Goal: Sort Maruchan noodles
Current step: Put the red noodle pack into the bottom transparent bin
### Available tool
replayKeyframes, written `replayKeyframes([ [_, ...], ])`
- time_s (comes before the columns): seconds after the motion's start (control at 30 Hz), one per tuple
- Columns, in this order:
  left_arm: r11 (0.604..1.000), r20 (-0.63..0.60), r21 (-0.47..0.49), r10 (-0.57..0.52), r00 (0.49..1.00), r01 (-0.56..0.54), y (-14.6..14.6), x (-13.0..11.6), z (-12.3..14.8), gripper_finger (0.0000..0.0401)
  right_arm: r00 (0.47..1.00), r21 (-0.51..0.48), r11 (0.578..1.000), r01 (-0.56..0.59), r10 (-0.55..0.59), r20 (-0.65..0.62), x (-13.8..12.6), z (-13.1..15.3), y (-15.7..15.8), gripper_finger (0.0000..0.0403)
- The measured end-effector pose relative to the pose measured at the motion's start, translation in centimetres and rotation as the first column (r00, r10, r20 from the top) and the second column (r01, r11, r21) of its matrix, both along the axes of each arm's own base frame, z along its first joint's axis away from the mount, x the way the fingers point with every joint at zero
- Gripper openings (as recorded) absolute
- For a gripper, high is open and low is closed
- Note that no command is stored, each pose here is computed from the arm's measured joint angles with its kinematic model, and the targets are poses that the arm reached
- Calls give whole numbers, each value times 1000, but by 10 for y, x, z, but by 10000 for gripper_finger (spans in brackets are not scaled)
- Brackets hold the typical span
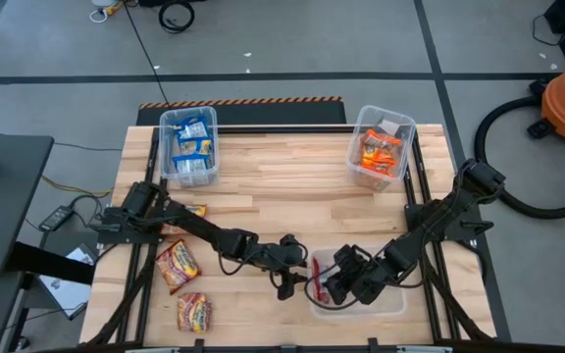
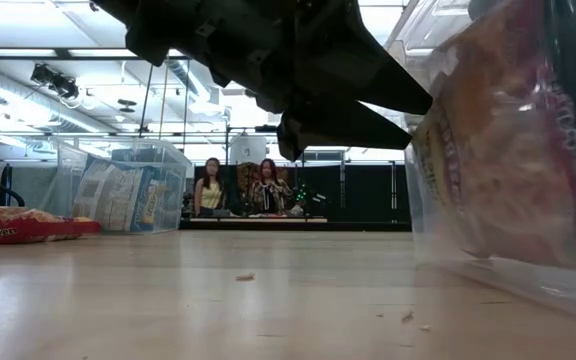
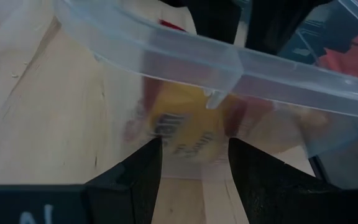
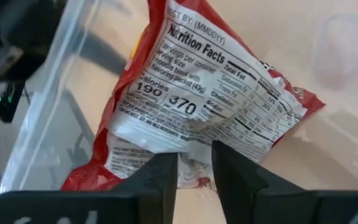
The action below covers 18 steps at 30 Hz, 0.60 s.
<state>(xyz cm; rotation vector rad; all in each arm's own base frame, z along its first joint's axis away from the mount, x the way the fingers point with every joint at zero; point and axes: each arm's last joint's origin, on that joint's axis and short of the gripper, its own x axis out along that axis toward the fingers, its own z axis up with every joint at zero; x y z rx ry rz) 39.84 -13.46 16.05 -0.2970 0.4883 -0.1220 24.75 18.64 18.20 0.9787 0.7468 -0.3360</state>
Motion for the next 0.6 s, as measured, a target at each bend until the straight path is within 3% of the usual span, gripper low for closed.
replayKeyframes([
  [0.33, 1000, 0, -1, 3, 1000, -3, 2, 1, 0, 192, 991, -54, 990, -133, 132, -24, 4, 3, -2, 152],
  [0.6, 1000, -5, -2, -2, 1000, 2, 2, 1, 0, 192, 970, -189, 953, -236, 221, -97, 7, 18, -2, 182],
])
